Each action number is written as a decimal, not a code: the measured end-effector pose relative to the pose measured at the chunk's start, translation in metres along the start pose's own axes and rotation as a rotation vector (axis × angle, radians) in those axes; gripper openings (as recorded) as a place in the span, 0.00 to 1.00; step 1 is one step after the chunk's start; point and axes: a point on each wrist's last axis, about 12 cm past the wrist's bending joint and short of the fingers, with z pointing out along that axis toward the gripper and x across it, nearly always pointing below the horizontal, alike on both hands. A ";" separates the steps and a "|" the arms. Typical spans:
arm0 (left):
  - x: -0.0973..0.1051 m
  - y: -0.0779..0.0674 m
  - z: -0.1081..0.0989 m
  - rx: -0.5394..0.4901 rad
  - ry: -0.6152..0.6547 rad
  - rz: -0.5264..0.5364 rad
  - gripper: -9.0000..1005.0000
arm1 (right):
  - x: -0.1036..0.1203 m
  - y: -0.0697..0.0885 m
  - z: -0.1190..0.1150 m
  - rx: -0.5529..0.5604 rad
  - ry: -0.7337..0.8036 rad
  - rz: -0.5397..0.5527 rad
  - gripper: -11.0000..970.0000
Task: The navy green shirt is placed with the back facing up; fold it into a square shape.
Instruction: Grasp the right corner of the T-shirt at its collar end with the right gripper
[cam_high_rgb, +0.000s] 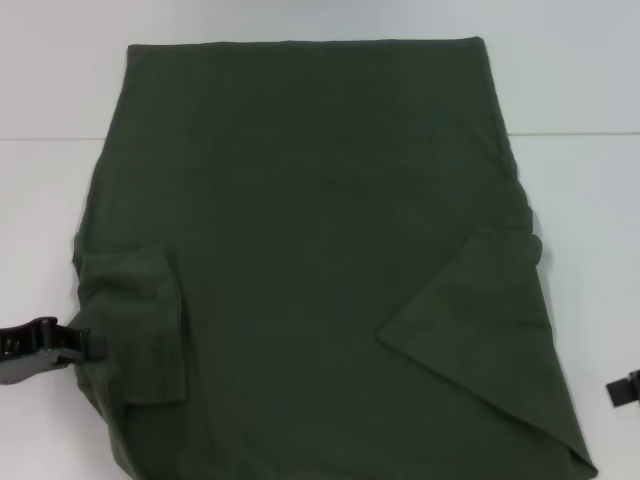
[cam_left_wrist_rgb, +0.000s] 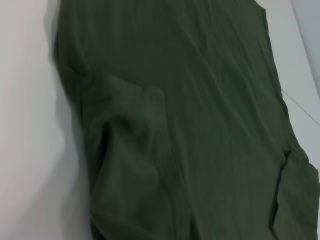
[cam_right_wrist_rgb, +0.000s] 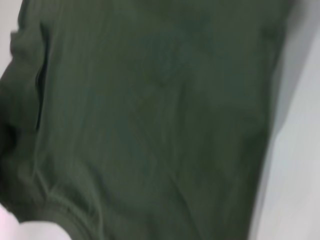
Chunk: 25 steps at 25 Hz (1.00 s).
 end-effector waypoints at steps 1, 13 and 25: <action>0.000 0.000 0.000 -0.001 -0.001 0.000 0.01 | 0.000 0.001 0.003 -0.003 0.008 -0.017 0.73; -0.002 0.000 -0.001 -0.002 -0.009 -0.004 0.01 | 0.000 0.011 0.034 0.007 0.081 -0.113 0.73; -0.003 0.001 -0.001 -0.007 -0.013 -0.006 0.01 | 0.002 0.010 0.048 0.055 0.116 -0.132 0.73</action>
